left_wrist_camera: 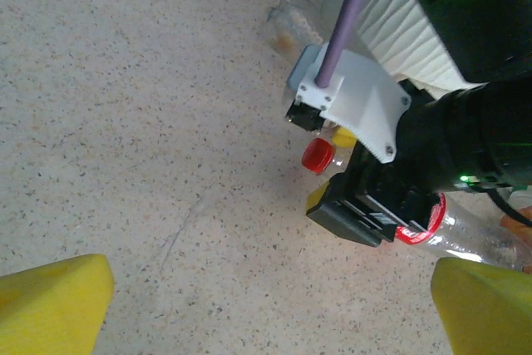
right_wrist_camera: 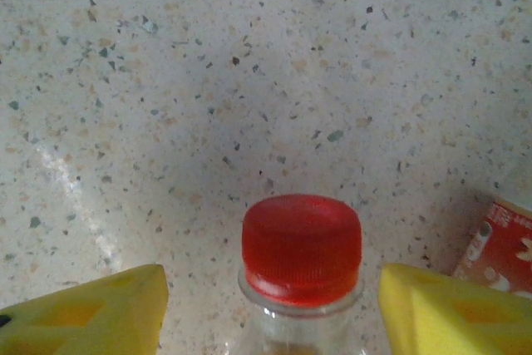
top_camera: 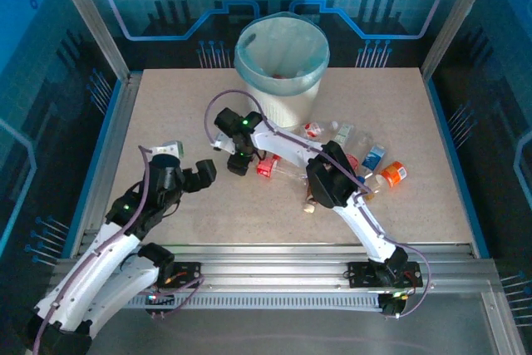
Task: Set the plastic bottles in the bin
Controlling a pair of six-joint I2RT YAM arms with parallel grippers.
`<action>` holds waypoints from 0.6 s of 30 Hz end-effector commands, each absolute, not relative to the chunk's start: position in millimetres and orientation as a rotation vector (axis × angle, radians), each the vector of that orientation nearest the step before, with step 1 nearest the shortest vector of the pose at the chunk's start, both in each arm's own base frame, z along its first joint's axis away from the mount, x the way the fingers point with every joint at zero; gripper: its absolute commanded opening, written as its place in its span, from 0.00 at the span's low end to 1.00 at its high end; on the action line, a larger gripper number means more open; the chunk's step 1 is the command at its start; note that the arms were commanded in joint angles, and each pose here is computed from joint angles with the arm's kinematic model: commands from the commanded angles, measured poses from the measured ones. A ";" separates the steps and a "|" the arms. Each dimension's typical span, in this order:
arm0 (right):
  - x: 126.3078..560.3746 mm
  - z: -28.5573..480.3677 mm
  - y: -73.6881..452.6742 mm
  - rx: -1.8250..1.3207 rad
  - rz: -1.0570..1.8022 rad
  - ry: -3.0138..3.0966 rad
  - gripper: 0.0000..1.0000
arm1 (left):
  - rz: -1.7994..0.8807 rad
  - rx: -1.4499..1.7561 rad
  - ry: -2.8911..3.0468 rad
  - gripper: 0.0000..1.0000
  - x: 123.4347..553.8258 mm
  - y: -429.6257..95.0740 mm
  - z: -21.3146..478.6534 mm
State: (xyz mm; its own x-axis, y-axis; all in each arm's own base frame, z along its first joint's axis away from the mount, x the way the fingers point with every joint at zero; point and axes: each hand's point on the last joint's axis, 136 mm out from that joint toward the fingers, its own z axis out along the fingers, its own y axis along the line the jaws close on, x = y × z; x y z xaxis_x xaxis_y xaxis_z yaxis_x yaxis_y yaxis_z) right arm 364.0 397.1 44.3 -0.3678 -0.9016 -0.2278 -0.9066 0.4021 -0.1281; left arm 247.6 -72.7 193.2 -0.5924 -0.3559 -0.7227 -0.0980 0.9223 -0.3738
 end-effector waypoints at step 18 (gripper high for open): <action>351.8 109.9 432.2 -1.550 0.267 2.270 0.40 | -0.299 -0.299 2.120 0.99 248.7 -59.3 229.5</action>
State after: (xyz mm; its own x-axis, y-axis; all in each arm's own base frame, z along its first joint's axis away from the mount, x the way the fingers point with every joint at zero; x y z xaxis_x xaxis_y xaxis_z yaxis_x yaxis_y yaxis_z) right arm 361.2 416.4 65.0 -0.3599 -0.8799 -0.3101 -0.9148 0.3982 -0.0682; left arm 247.1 -66.8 212.9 -0.5618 -0.3378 -0.7552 -0.0908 0.9325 -0.3496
